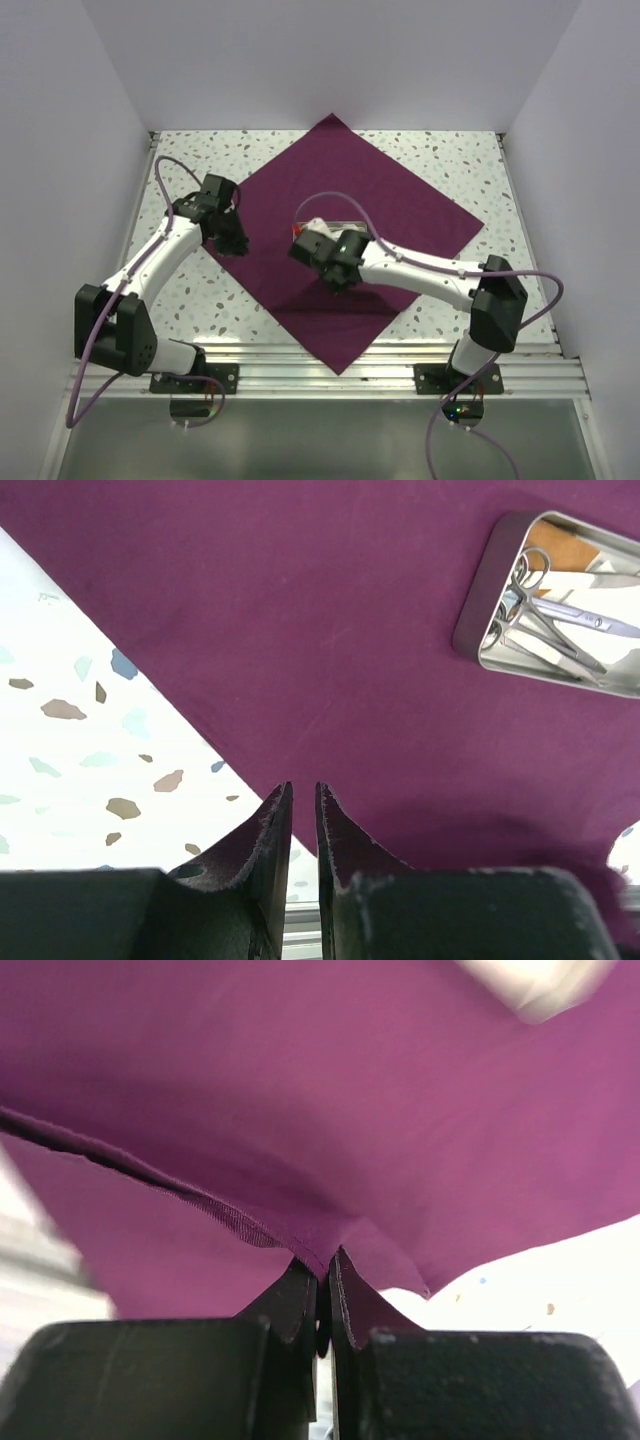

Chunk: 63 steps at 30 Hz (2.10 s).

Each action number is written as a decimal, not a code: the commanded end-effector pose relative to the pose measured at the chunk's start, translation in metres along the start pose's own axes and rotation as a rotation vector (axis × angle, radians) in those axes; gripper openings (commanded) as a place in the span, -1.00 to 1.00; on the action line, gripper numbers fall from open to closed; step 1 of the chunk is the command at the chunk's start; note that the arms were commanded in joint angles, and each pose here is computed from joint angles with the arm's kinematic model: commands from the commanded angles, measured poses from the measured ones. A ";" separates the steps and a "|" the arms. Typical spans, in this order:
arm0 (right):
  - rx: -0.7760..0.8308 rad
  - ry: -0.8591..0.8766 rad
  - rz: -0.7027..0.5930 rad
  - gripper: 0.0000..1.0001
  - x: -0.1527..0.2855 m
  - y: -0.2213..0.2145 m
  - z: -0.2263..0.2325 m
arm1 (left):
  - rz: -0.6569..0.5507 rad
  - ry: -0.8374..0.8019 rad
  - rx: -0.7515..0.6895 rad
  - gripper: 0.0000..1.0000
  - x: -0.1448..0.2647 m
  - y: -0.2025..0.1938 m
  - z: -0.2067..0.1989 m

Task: Prepare the surgical pack

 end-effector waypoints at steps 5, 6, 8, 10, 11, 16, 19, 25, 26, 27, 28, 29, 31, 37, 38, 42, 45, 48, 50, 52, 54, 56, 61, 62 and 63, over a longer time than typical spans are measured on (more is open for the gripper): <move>0.026 0.148 -0.054 -1.00 0.016 0.036 -0.034 | -0.046 0.009 -0.008 -0.62 0.006 0.017 -0.005; 0.042 0.192 -0.017 -1.00 0.010 0.020 -0.028 | -0.046 0.011 -0.008 -0.62 0.004 0.017 -0.003; 0.092 0.277 -0.002 -1.00 0.011 0.001 -0.002 | -0.031 0.008 -0.017 -0.62 -0.004 0.018 -0.002; 0.186 0.311 0.051 -1.00 0.011 -0.026 0.027 | -0.011 0.023 -0.024 -0.63 -0.005 0.021 -0.002; 0.184 0.324 0.081 -1.00 0.011 -0.035 0.036 | -0.002 0.027 -0.030 -0.63 -0.008 0.022 -0.002; 0.200 0.375 0.158 -1.00 0.008 -0.079 0.059 | -0.010 0.012 -0.031 -0.63 -0.009 0.021 0.000; 0.165 0.400 0.204 -0.99 0.003 -0.093 0.060 | 0.016 0.006 -0.030 -0.63 -0.013 0.011 0.005; 0.116 0.457 0.239 -0.28 0.003 -0.098 0.067 | 0.017 0.012 -0.027 -0.63 -0.011 -0.003 0.015; 0.098 0.464 0.236 -0.21 0.005 -0.099 0.066 | 0.021 0.017 -0.025 -0.63 -0.011 -0.006 0.017; 0.081 0.480 0.231 -0.17 0.009 -0.098 0.066 | 0.022 0.019 -0.025 -0.63 -0.011 -0.008 0.019; 0.058 0.489 0.220 -0.08 0.012 -0.097 0.065 | 0.015 0.015 -0.025 -0.63 -0.008 -0.009 0.020; 0.008 0.504 0.208 -0.04 0.015 -0.097 0.065 | 0.020 0.018 -0.025 -0.63 -0.009 -0.012 0.022; -0.102 0.584 0.178 0.13 0.025 -0.092 0.062 | 0.015 0.015 -0.025 -0.62 -0.007 -0.014 0.023; -0.356 0.692 0.179 0.25 0.032 -0.102 0.054 | 0.028 -0.014 -0.025 -0.62 -0.004 -0.021 0.025; -0.378 0.678 0.188 0.26 0.031 -0.107 0.051 | 0.033 -0.019 -0.025 -0.62 -0.004 -0.022 0.025; -0.603 0.707 0.218 0.24 0.018 -0.118 0.032 | 0.031 -0.025 -0.047 -0.62 0.000 -0.023 0.026; -0.826 0.766 0.183 0.24 0.007 -0.130 0.022 | 0.043 -0.057 -0.053 -0.62 0.001 -0.025 0.024; -1.060 0.900 0.093 0.26 -0.004 -0.134 0.024 | 0.071 -0.080 -0.063 -0.62 -0.001 -0.030 0.025; -1.155 0.888 0.120 0.24 -0.019 -0.150 0.023 | 0.087 -0.096 -0.068 -0.62 -0.002 -0.033 0.025; -1.145 0.830 0.098 0.23 -0.023 -0.151 0.020 | 0.093 -0.113 -0.076 -0.62 -0.002 -0.034 0.024; -1.142 0.817 0.095 0.23 -0.021 -0.148 0.020 | 0.105 -0.119 -0.095 -0.62 -0.001 -0.036 0.025; -1.168 0.803 0.109 0.22 -0.024 -0.151 0.021 | 0.103 -0.117 -0.106 -0.62 -0.001 -0.037 0.026; -1.243 0.748 0.114 0.16 -0.031 -0.162 0.016 | 0.117 -0.127 -0.115 -0.62 -0.001 -0.038 0.027; -1.242 0.744 0.114 0.16 -0.031 -0.163 0.016 | 0.114 -0.131 -0.119 -0.62 0.000 -0.037 0.026; -1.245 0.741 0.117 0.15 -0.031 -0.165 0.017 | 0.118 -0.129 -0.123 -0.62 0.001 -0.037 0.026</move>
Point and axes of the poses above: each gripper's point midway between its finger pads, its own x axis back along the fingers, its own z axis along the line the jaws close on, y = z × x, the point moved 9 cm from there along x, back along the fingers, and after that the axes turned 2 degrees about x, right-handed, at the moved point
